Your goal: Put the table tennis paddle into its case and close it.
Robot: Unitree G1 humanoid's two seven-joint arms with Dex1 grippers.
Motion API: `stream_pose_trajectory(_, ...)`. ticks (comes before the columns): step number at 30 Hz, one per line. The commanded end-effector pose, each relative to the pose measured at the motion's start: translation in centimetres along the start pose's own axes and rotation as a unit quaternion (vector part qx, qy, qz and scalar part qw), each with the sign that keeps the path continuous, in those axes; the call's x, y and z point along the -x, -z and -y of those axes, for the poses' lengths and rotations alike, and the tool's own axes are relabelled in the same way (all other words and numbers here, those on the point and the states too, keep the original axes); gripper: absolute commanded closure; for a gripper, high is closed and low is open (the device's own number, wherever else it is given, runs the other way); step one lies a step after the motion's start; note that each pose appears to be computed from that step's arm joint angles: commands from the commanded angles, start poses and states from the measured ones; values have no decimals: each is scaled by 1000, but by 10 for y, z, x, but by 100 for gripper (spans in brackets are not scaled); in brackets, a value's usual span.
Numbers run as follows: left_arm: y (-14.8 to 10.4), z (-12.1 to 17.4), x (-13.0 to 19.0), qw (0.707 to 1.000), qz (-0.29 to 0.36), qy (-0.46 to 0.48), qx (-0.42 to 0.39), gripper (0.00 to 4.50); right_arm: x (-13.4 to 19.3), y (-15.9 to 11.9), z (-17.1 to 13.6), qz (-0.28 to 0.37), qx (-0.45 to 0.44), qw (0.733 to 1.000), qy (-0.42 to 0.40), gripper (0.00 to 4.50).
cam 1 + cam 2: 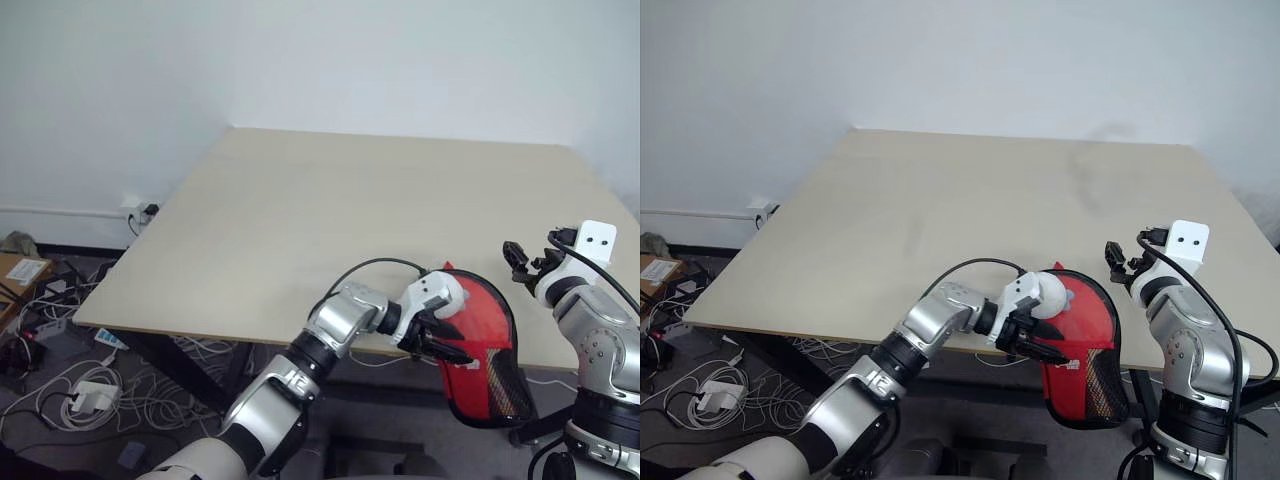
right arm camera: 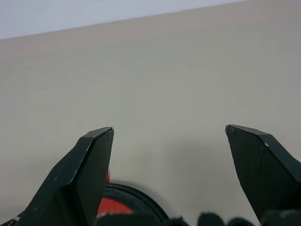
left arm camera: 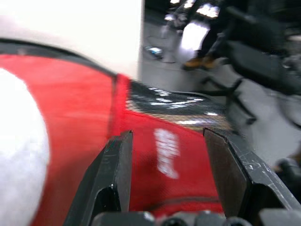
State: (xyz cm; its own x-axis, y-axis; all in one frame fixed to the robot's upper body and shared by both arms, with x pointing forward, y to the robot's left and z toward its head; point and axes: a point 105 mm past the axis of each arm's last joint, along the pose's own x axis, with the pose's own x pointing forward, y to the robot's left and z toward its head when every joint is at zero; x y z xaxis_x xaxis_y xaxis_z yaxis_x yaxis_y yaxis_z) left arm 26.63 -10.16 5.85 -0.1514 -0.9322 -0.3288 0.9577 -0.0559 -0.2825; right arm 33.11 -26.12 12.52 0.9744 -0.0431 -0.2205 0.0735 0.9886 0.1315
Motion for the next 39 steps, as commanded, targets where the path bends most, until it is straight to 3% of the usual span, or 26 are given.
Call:
stream_pose_trajectory(1, -10, -9, -10, 998, -8, -42, -49, 203, 8, -5, -34, 0, 0, 996, -93, 40)
stream_pose_trajectory(6, 3, -13, -12, 996, -36, -54, -62, 203, 14, -1, -64, -40, -39, 978, -199, 40)
stream_pose_trajectory(12, 12, -10, -10, 996, -44, -51, -63, 203, 11, 14, -76, -113, -46, 959, -257, 40)
stream_pose_trajectory(24, 14, -11, -9, 996, -46, -56, -56, 203, 16, 49, -82, -237, -75, 917, -311, 40)
stream_pose_trajectory(30, 13, -13, -8, 996, -48, -62, -48, 203, 19, 57, -87, -261, -60, 906, -326, 40)
stream_pose_trajectory(34, 16, -18, -7, 995, -58, -76, -43, 203, 15, 53, -90, -246, -45, 912, -325, 165)
stream_pose_trajectory(39, 27, -24, -6, 991, -91, -95, -28, 203, 6, 19, -97, -144, -34, 933, -327, 322)
